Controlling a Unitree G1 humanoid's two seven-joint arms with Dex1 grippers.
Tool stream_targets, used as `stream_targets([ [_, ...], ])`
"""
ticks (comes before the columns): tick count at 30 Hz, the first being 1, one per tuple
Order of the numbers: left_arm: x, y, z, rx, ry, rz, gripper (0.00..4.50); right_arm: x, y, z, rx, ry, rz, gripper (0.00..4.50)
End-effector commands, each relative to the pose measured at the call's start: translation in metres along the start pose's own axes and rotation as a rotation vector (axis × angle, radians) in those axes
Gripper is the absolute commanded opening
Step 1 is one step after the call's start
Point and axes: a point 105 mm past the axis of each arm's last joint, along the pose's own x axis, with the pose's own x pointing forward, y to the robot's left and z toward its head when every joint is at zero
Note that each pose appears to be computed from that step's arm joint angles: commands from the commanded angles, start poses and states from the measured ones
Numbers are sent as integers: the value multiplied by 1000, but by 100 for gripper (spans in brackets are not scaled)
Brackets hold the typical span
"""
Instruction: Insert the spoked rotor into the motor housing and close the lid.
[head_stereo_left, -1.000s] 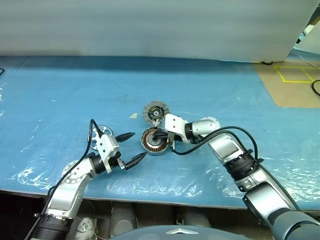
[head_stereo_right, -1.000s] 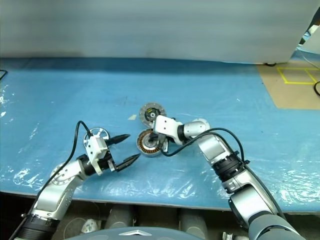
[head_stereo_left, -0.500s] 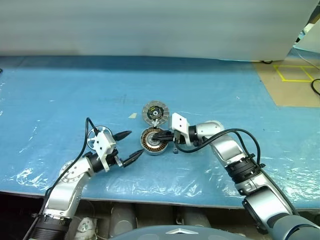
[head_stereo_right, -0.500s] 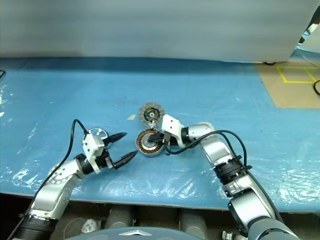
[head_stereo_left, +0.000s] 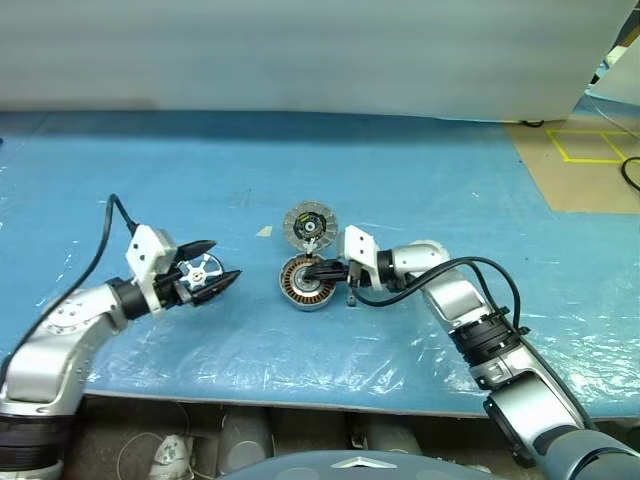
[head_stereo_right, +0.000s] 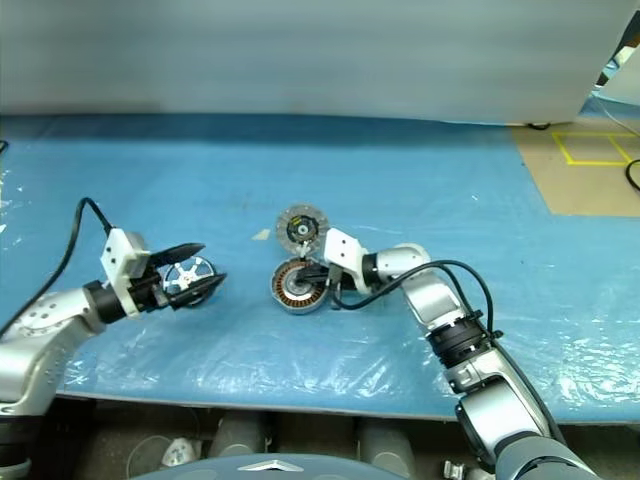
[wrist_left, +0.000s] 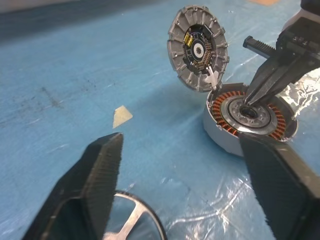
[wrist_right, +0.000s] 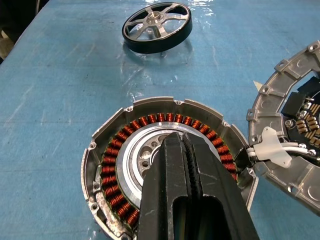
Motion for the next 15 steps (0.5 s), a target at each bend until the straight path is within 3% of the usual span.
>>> stream_targets([
  [1,-16,6,9,66,49,-10,256,4,1,6,-13,-28,-9,0],
  [2,-20,9,9,78,69,-10,223,5,1,6,-11,-30,-11,0],
  [8,-33,16,10,164,168,-59,223,11,5,6,6,-50,-22,0],
  [15,-40,25,-10,322,325,-115,223,23,14,6,31,-80,-33,0],
])
